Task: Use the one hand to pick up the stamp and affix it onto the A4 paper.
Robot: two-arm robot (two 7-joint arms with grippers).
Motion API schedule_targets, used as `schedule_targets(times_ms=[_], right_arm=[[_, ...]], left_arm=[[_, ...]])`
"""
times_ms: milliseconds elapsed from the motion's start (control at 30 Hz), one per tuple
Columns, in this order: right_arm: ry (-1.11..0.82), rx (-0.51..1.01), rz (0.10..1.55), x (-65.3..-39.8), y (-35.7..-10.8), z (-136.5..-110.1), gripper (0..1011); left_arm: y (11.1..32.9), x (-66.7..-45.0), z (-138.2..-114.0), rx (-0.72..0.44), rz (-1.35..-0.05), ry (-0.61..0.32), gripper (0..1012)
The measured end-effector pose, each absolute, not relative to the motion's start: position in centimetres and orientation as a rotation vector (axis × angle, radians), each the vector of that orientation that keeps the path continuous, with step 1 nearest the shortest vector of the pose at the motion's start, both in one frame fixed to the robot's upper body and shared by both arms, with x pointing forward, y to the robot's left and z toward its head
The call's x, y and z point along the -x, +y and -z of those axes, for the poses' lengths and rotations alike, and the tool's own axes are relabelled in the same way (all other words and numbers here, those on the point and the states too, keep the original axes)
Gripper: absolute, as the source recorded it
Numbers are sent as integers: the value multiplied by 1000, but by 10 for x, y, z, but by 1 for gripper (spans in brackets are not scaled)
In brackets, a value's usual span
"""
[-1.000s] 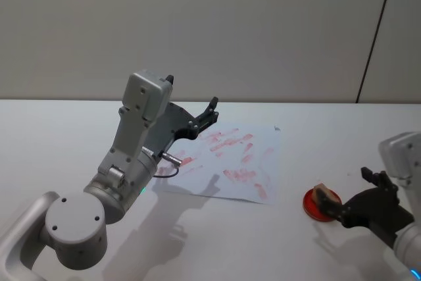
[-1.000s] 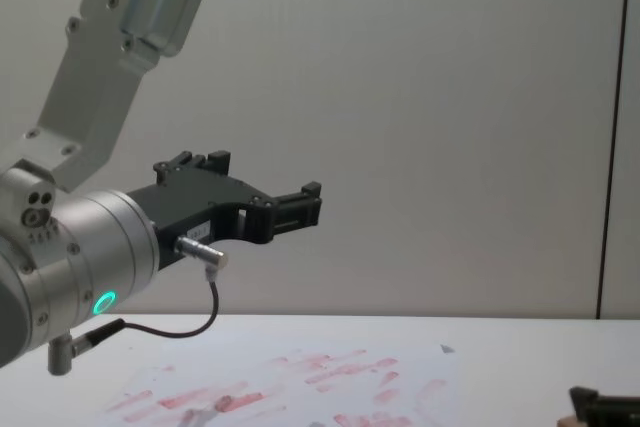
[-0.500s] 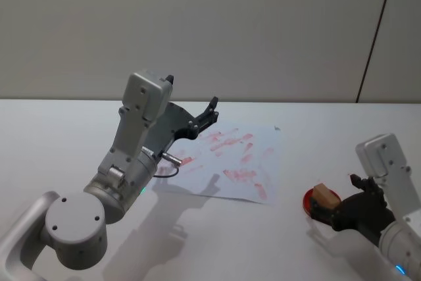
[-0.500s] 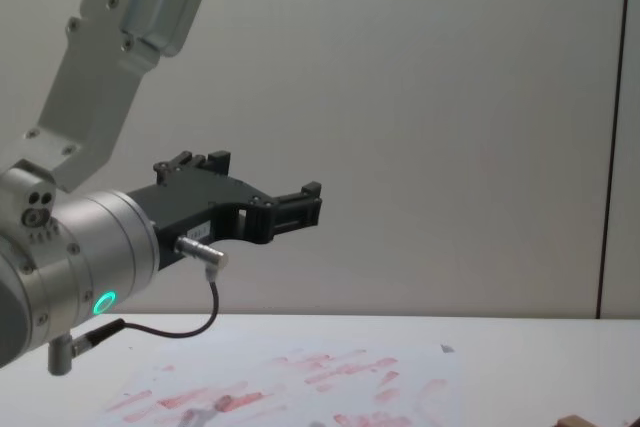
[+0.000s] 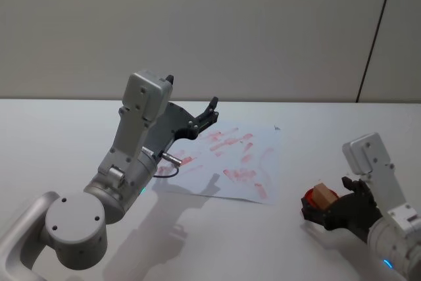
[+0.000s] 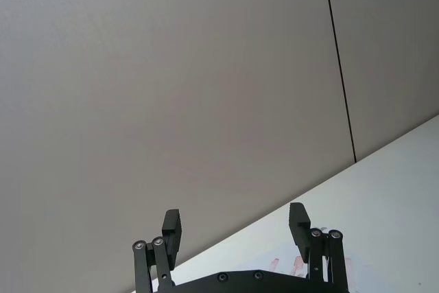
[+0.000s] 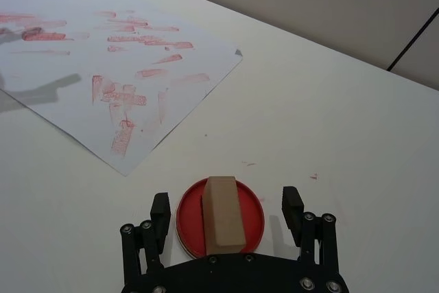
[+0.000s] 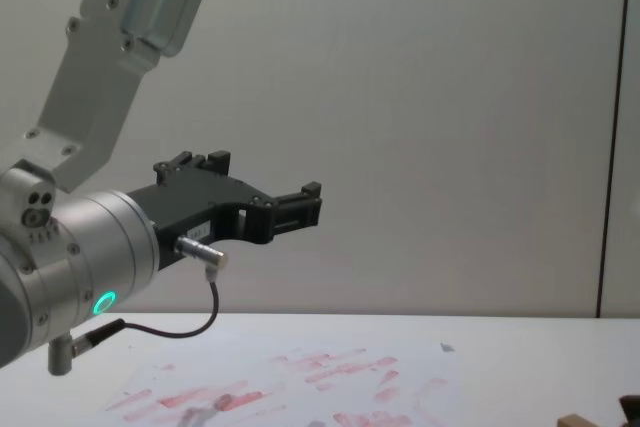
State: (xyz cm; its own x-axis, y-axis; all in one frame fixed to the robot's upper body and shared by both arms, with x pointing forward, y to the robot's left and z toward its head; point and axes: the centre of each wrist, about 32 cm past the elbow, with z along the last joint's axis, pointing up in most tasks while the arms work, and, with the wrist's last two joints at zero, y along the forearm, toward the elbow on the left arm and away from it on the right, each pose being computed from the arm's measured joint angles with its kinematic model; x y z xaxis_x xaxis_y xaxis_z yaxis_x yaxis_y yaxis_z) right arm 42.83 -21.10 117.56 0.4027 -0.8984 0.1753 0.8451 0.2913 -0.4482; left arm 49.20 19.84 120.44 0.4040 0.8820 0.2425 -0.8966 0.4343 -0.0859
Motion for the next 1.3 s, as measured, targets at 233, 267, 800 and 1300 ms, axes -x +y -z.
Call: schedule_targets(times_ms=[233, 267, 800, 1300], right_arm=[[129, 527, 1156, -435, -208, -1172, 997], [130, 529, 1154, -436, -208, -1171, 976], [138, 535, 1146, -442, -205, -1168, 538], [139, 536, 1143, -444, -204, -1167, 219]], left_arm=[[198, -492, -1204, -61, -1124, -268, 1002], [198, -492, -1204, -61, -1124, -268, 1002], [198, -492, -1204, -61, -1124, -268, 1002], [198, -492, -1204, -61, -1124, -268, 1002]])
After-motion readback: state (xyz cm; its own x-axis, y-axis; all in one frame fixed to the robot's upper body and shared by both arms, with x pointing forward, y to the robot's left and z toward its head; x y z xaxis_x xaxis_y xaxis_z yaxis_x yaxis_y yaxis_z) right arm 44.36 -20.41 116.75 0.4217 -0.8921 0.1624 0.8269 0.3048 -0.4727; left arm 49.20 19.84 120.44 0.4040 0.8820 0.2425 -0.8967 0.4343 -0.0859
